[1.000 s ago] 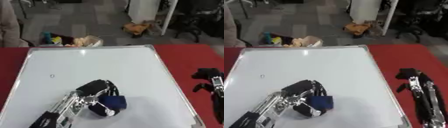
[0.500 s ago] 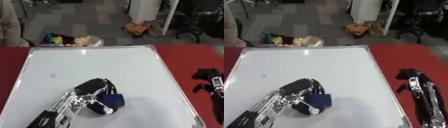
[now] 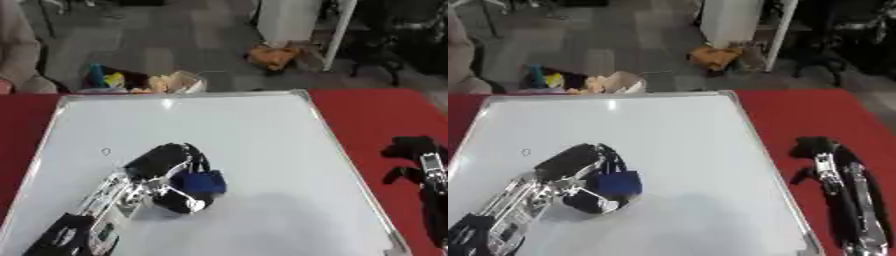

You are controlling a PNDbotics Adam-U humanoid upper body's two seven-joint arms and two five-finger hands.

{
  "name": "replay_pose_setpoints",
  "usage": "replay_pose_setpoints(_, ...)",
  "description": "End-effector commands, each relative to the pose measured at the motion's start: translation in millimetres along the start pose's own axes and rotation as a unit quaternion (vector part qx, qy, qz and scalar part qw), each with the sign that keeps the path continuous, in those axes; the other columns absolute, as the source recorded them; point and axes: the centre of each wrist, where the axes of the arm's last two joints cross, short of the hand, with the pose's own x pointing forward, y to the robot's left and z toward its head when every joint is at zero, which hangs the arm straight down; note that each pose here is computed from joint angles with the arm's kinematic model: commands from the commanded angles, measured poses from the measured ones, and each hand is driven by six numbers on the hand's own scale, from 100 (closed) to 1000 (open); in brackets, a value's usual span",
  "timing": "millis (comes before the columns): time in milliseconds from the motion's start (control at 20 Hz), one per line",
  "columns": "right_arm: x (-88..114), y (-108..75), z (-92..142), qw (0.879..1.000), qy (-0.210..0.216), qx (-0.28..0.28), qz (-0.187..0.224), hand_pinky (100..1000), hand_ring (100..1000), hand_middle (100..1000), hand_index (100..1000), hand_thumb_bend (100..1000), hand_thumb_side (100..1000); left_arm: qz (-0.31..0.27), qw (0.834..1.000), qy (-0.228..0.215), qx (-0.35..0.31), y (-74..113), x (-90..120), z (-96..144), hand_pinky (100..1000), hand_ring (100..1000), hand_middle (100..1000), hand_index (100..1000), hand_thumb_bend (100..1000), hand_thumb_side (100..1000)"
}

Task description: Wipe the whiteboard clean with a brush.

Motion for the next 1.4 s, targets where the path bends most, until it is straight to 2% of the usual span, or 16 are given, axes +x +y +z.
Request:
replay_pose_setpoints(50,7.1,-3.2,-3.3,1.000,-0.016,-0.002,0.005,353,644,563,675,100,785,-0.012,0.999,0.025,0.043,19.4,-10.7,5.2,365,538,497,697,440,323)
replay_pose_setpoints(500,6.7,-4.0,-2.8,1.000,-0.015,-0.003,0.006,353,644,563,676,100,787,-0.002,0.988,0.104,0.112,37.0,-39.4,23.5,359,537,495,695,451,320)
replay_pose_setpoints(900,6.2,-4.7,-2.0,1.000,-0.013,-0.005,0.008,353,644,563,676,100,788,0.002,0.977,0.161,0.140,45.6,-62.4,39.6,360,538,496,695,457,320)
replay_pose_setpoints(1400,5.7,-5.6,-1.1,1.000,-0.012,-0.008,0.010,353,645,563,676,100,789,0.001,0.961,0.229,0.154,39.1,-87.6,60.2,372,542,500,697,468,326)
